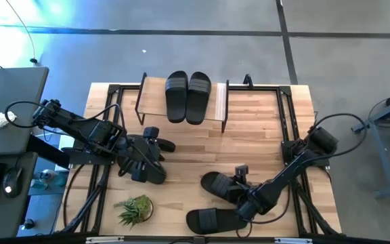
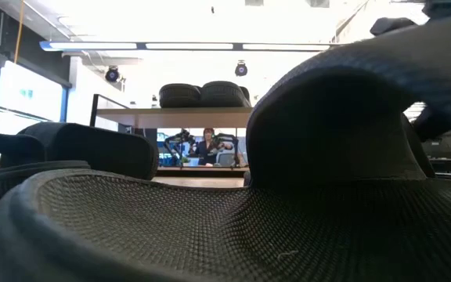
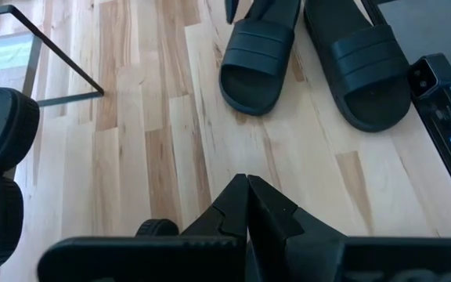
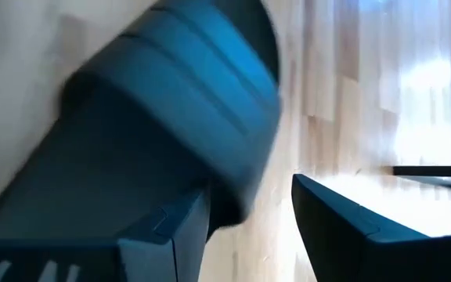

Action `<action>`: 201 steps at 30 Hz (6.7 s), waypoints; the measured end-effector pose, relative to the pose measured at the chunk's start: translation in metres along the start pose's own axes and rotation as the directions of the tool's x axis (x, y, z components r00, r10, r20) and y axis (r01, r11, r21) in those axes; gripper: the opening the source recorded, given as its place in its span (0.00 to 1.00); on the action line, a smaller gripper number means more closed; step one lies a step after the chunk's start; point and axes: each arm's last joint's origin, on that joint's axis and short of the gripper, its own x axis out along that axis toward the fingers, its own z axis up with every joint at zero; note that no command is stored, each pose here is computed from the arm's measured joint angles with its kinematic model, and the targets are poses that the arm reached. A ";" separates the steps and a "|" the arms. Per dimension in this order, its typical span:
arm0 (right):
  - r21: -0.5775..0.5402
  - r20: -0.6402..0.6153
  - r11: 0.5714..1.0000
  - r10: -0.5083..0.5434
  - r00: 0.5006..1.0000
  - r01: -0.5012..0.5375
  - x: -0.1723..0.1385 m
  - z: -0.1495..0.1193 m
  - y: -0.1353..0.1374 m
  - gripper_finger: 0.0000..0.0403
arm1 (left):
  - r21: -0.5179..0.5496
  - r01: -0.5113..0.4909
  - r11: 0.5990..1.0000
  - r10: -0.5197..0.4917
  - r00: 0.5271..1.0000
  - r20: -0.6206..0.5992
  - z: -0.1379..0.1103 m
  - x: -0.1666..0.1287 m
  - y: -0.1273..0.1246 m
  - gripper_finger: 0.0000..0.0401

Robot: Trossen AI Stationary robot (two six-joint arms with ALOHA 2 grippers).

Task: Pick and place slides into the shelf
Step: Put the black slide under the shelf

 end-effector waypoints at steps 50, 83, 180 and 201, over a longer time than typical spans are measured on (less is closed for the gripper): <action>0.647 0.024 0.748 -0.213 0.977 0.147 -0.048 0.111 -0.105 0.00 | 0.000 -0.001 1.000 0.001 1.000 0.000 0.000 0.000 0.000 0.00; 0.706 -0.437 0.436 -0.351 0.828 0.558 0.118 0.096 -0.109 0.00 | 0.007 -0.003 1.000 0.004 1.000 -0.028 -0.003 0.000 0.000 0.00; 0.751 0.231 0.554 0.288 0.929 -0.358 0.071 0.005 -0.058 0.00 | -0.010 0.167 0.986 -0.167 0.983 -0.078 0.014 0.070 -0.034 0.00; 0.845 0.177 0.488 0.129 0.976 -0.217 0.126 0.006 -0.125 0.00 | 0.001 0.113 0.994 -0.112 0.986 -0.126 0.009 0.070 -0.032 0.00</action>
